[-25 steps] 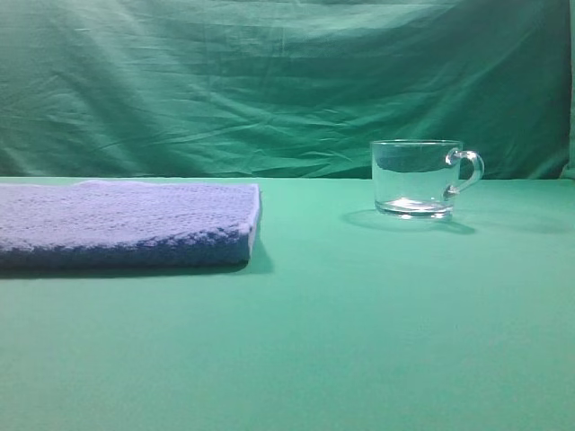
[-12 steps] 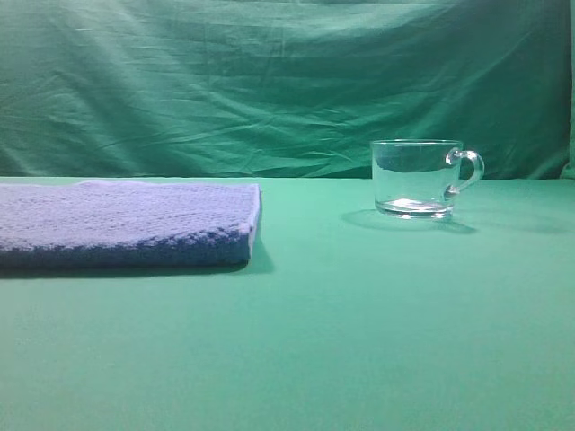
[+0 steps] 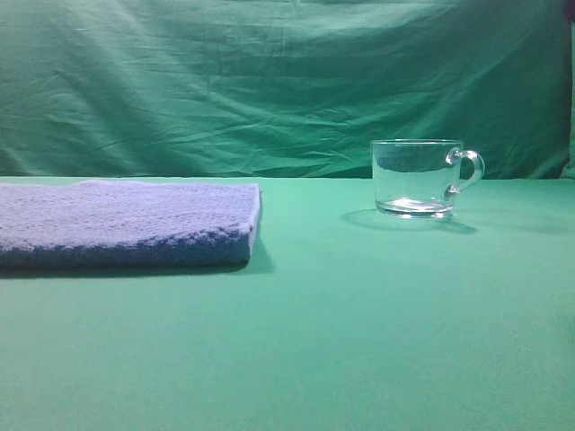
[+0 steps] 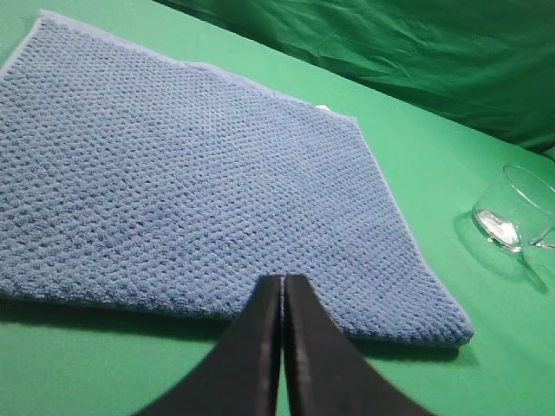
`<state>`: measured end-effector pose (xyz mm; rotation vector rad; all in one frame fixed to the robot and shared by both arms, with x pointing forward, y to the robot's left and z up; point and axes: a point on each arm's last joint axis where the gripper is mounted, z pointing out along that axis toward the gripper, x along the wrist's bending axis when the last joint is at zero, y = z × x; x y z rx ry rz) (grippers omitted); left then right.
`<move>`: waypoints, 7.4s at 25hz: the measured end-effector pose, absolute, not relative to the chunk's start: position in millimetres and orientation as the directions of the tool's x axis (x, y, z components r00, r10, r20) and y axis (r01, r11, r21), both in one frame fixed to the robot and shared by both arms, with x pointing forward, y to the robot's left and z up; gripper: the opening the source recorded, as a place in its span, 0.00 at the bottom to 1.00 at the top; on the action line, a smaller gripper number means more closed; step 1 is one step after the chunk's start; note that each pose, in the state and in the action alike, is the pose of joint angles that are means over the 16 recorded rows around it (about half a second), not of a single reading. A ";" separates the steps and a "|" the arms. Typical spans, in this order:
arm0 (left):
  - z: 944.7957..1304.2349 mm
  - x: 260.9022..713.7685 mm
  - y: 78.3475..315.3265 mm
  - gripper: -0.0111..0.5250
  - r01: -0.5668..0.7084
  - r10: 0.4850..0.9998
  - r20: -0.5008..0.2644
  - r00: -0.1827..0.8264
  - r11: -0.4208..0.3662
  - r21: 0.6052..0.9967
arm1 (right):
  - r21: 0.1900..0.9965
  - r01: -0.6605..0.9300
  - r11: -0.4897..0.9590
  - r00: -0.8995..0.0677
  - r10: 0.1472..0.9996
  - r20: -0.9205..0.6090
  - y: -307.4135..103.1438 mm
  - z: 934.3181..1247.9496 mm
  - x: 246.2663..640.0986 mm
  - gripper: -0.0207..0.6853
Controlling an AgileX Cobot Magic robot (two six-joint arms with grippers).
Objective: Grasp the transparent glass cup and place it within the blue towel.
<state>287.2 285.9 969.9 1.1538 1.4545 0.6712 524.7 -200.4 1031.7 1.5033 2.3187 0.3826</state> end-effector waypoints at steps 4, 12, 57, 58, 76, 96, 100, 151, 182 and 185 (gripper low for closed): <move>969.9 287.2 285.9 0.02 0.287 0.912 -0.401 0.083 0.363 0.886 | 0.325 0.838 0.438 -0.409 0.899 -0.155 -190.0 1017.7 549.0 0.94; 969.9 287.2 285.9 0.02 0.287 0.912 -0.401 0.083 0.363 0.886 | 0.203 0.835 0.511 -0.484 0.858 -0.170 -172.4 983.1 595.6 0.93; 969.9 287.2 285.9 0.02 0.287 0.912 -0.401 0.083 0.363 0.886 | 0.381 0.556 0.739 -0.761 0.637 -0.123 24.7 996.3 607.2 0.16; 969.9 287.2 285.9 0.02 0.287 0.912 -0.401 0.083 0.364 0.886 | 0.384 0.545 0.745 -0.772 0.625 -0.116 33.5 991.8 604.7 0.16; 969.9 287.2 285.9 0.02 0.287 0.912 -0.403 0.083 0.365 0.886 | 0.425 0.493 0.759 -0.825 0.562 -0.048 83.4 957.3 599.6 0.55; 970.0 287.2 285.9 0.02 0.285 0.912 -0.403 0.083 0.365 0.886 | 0.508 0.626 0.593 -0.632 0.766 -0.116 17.8 1119.4 561.3 0.15; 970.4 287.3 286.0 0.02 0.282 0.912 -0.403 0.083 0.366 0.887 | 0.550 0.615 0.565 -0.612 0.782 -0.119 -9.9 1143.7 537.5 0.10; 971.4 287.6 286.4 0.02 0.269 0.911 -0.403 0.084 0.368 0.890 | 0.923 0.361 0.133 -0.363 0.932 0.008 -265.6 1115.9 320.3 0.10; 971.2 287.6 286.3 0.02 0.271 0.912 -0.403 0.083 0.368 0.889 | 0.959 0.278 -0.064 0.013 0.998 0.063 -301.0 947.7 292.1 0.10; 971.2 287.6 286.3 0.02 0.272 0.912 -0.403 0.083 0.368 0.889 | 0.955 0.290 -0.065 0.017 0.998 0.062 -301.3 946.6 291.7 0.10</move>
